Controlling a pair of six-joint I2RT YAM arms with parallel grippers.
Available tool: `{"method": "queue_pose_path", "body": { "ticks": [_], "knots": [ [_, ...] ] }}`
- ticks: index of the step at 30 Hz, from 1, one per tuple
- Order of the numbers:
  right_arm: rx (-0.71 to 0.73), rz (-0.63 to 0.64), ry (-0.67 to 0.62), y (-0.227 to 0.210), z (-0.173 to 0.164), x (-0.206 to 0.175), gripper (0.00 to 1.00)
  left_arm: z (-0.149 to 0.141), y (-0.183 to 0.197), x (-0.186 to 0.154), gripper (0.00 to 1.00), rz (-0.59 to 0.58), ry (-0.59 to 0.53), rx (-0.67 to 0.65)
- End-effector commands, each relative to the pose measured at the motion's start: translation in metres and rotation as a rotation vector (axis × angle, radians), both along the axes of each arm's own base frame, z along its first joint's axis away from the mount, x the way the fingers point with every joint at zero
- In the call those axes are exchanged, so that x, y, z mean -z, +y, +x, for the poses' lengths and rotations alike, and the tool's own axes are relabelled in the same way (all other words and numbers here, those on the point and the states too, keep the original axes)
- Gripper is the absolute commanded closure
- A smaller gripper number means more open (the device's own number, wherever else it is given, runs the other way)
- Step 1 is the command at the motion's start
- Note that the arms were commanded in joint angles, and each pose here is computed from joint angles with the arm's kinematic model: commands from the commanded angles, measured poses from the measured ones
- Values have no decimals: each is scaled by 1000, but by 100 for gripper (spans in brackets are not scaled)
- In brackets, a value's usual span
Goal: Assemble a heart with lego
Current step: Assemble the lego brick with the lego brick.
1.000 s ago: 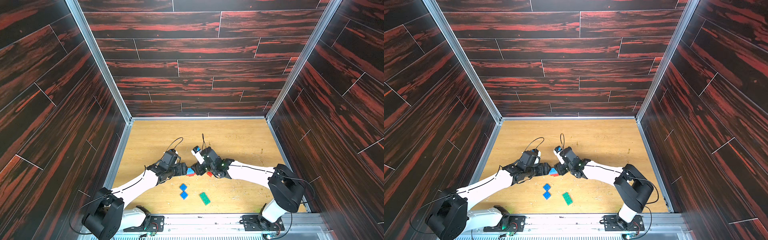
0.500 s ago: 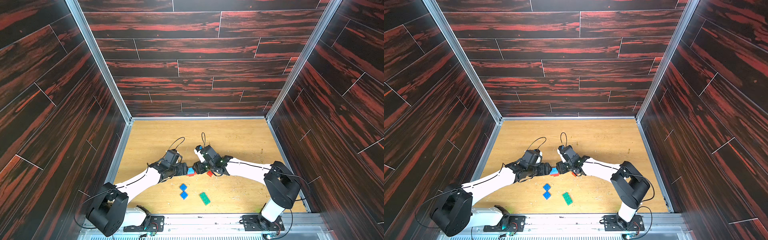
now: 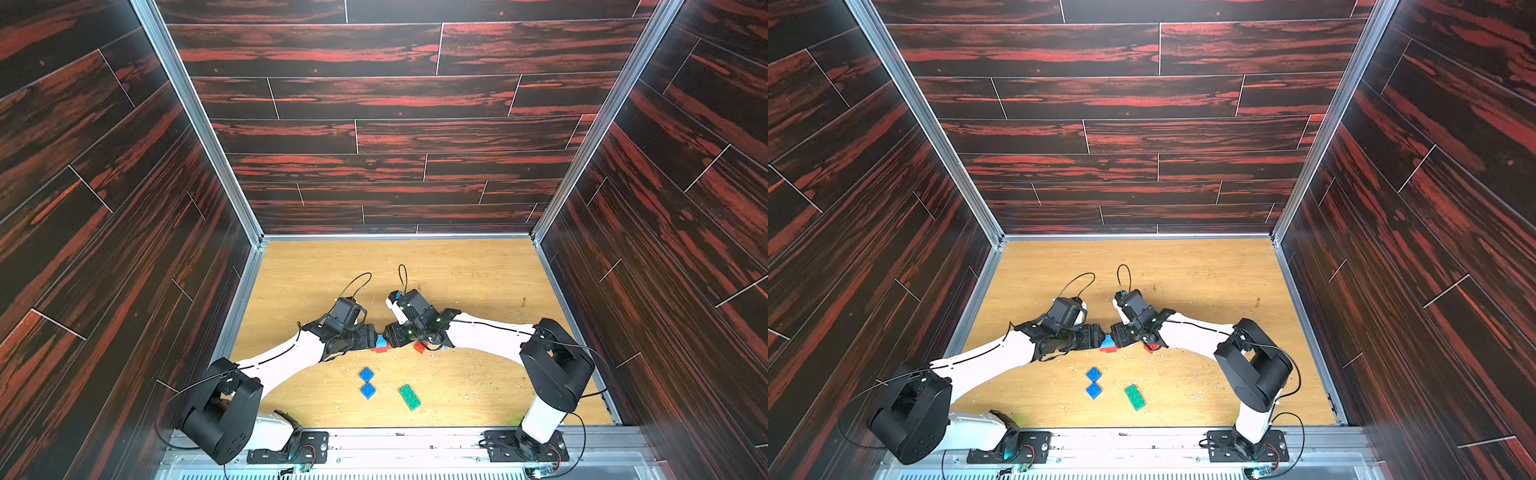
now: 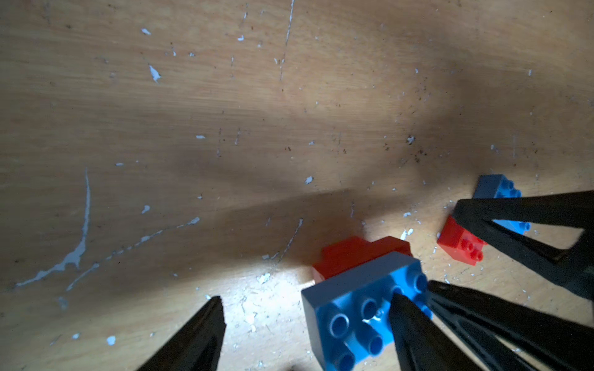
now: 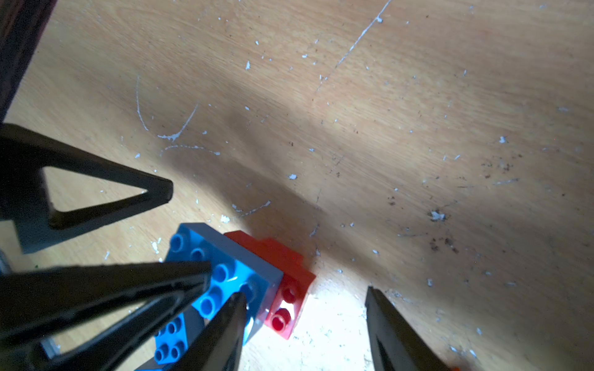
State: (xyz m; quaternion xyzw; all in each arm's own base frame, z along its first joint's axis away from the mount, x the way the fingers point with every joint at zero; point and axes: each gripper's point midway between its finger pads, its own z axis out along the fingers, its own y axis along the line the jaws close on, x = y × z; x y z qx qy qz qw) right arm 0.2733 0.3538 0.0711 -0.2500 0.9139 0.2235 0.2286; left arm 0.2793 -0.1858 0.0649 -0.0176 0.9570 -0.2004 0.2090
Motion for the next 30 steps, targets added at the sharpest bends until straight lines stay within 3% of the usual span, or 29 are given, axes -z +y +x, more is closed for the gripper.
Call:
{"method": "queue_pose_path", "body": {
  "ticks": [1, 11, 22, 30],
  "knots": [
    [-1, -9, -4, 0, 0, -6, 37, -3, 1, -2, 16, 1, 3, -7],
    [-34, 37, -2, 17, -1, -19, 36, -7, 2, -8, 17, -16, 4, -18],
    [-28, -17, 12, 13, -2, -1, 36, 0, 10, -2, 17, 36, 17, -68],
    [-23, -79, 29, 2, -6, 15, 37, -14, 12, 9, 20, 14, 53, -67]
  ]
}}
